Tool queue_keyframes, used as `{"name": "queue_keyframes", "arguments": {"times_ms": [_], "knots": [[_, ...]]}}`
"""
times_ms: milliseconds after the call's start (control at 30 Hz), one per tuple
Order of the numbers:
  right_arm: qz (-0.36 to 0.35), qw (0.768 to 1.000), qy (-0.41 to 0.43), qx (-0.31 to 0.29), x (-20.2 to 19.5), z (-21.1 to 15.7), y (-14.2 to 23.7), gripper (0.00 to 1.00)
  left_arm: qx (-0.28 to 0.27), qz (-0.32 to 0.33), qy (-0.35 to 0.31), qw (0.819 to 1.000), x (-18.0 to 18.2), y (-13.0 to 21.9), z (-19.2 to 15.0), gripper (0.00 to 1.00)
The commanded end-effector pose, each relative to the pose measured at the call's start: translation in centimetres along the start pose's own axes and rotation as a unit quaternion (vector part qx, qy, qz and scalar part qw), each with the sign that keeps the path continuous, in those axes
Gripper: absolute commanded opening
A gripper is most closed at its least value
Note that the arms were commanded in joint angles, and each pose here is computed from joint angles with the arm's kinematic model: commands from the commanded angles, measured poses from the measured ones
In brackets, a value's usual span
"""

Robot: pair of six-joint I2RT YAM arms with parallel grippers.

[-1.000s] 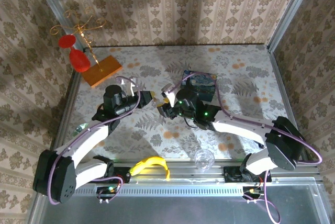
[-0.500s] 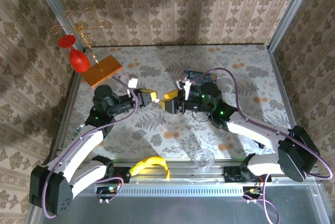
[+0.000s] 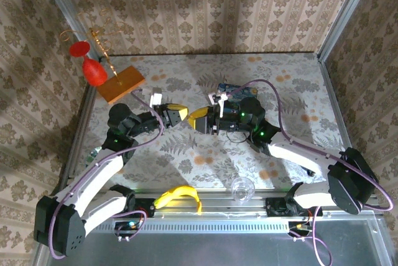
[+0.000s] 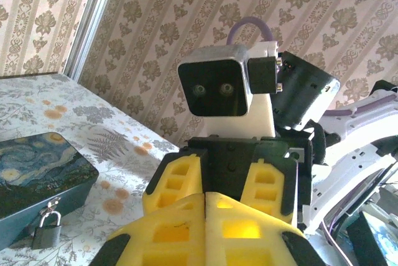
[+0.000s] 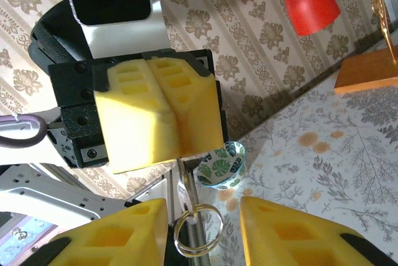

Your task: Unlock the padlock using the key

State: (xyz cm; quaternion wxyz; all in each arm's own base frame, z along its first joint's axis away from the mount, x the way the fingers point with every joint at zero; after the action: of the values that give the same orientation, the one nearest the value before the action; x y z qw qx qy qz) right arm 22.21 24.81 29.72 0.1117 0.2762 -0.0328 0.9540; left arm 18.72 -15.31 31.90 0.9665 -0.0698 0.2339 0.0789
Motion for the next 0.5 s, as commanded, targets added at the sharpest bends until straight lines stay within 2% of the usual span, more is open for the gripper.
{"name": "queue_keyframes", "arguments": {"times_ms": [0,333,467], "knots": [[0.028,0.999,0.01,-0.011,0.78,0.86,-0.52,0.32,-0.008,-0.019,-0.005,1.0,-0.31,-0.09,0.06,0.0],[0.03,0.999,0.011,-0.011,0.97,0.96,-0.96,0.21,-0.004,-0.025,-0.001,1.0,-0.55,-0.53,-0.36,0.0],[0.029,0.999,0.012,-0.013,1.04,1.05,-1.01,0.09,-0.005,-0.023,0.001,1.0,-0.46,-0.53,-0.45,0.0]]}}
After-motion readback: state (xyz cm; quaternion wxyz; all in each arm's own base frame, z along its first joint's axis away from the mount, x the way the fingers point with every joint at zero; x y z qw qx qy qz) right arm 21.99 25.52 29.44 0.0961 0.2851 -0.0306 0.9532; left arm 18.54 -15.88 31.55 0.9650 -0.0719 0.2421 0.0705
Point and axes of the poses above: each hand's point on the last joint's axis, 136 mm out from that joint toward the fingers, its own y axis back along the fingers, its own x axis along the line the jaws close on, z = x × y, the point moved 10 cm from there along y, back along the fingers
